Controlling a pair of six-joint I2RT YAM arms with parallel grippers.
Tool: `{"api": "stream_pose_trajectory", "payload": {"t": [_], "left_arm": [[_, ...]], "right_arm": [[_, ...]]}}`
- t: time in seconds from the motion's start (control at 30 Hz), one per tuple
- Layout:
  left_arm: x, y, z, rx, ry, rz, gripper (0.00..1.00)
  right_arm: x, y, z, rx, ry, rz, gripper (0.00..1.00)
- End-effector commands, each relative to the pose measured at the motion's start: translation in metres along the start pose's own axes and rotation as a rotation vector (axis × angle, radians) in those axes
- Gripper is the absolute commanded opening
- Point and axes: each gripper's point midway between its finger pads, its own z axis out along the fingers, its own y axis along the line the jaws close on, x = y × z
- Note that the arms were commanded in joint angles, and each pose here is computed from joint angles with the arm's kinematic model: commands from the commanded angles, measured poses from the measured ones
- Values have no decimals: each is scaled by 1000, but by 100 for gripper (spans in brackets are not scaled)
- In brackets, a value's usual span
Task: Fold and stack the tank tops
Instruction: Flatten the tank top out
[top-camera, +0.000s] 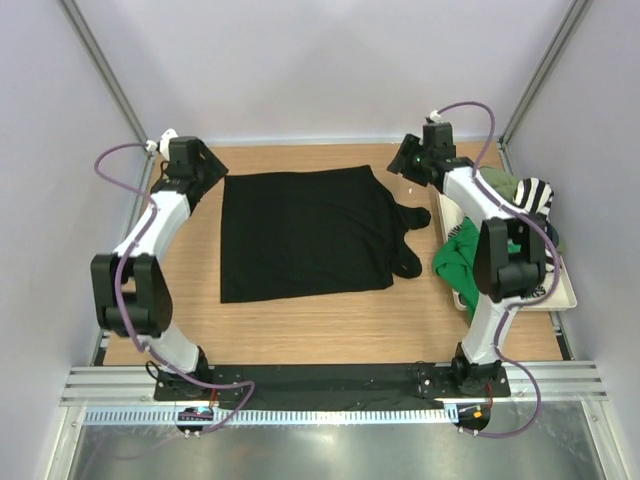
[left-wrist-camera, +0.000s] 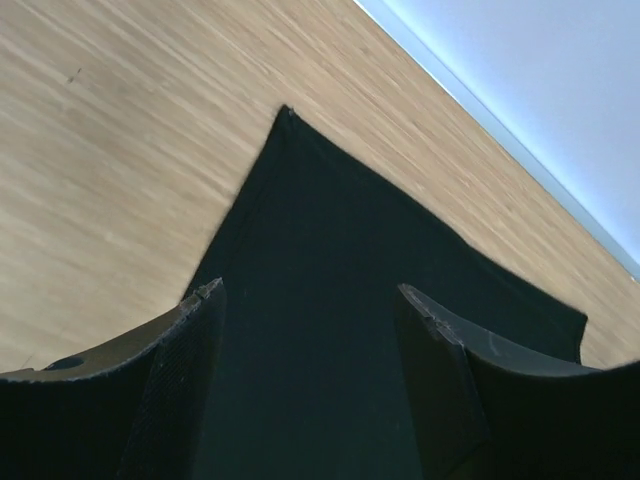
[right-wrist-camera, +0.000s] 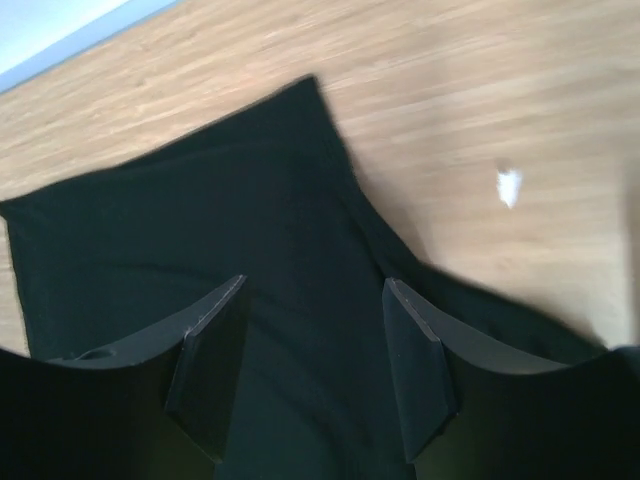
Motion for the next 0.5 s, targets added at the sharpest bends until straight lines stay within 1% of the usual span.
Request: {"api": "stream_pose_trajectory", "payload": {"t": [0.0, 0.03, 0.07, 0.1, 0.13, 0.2, 0.23, 0.27, 0.3, 0.33, 0.37, 0.47], "left_arm": [[7, 7, -39, -15, -23, 18, 69], [25, 24, -42, -54, 16, 6, 69], [32, 31, -46, -66, 25, 0, 69], [32, 32, -57, -56, 20, -7, 69], [52, 42, -59, -58, 71, -6, 68], [62, 44, -72, -23, 94, -13, 69], [84, 53, -75, -27, 138, 3, 69], [100, 60, -84, -24, 156, 17, 69], [100, 60, -84, -21, 155, 15, 69], [114, 67, -90, -15, 171, 23, 69], [119, 68, -93, -8, 182, 21, 69], [136, 82, -97, -32, 225, 30, 70]], "right_arm": [[-1, -28, -45, 169, -82, -7, 61], [1, -35, -52, 201, -90, -7, 62], [4, -40, -56, 227, -94, -7, 62], [4, -45, -61, 253, -101, -8, 63], [14, -57, -63, 304, -83, -10, 64], [25, -71, -66, 359, -56, -13, 64], [29, -80, -70, 399, -54, -14, 63], [36, -86, -73, 410, -63, -13, 61], [35, -88, -73, 423, -72, -9, 61], [40, -95, -75, 437, -89, 0, 60], [42, -97, -74, 443, -96, 7, 59], [51, -106, -64, 477, -67, 9, 58]]}}
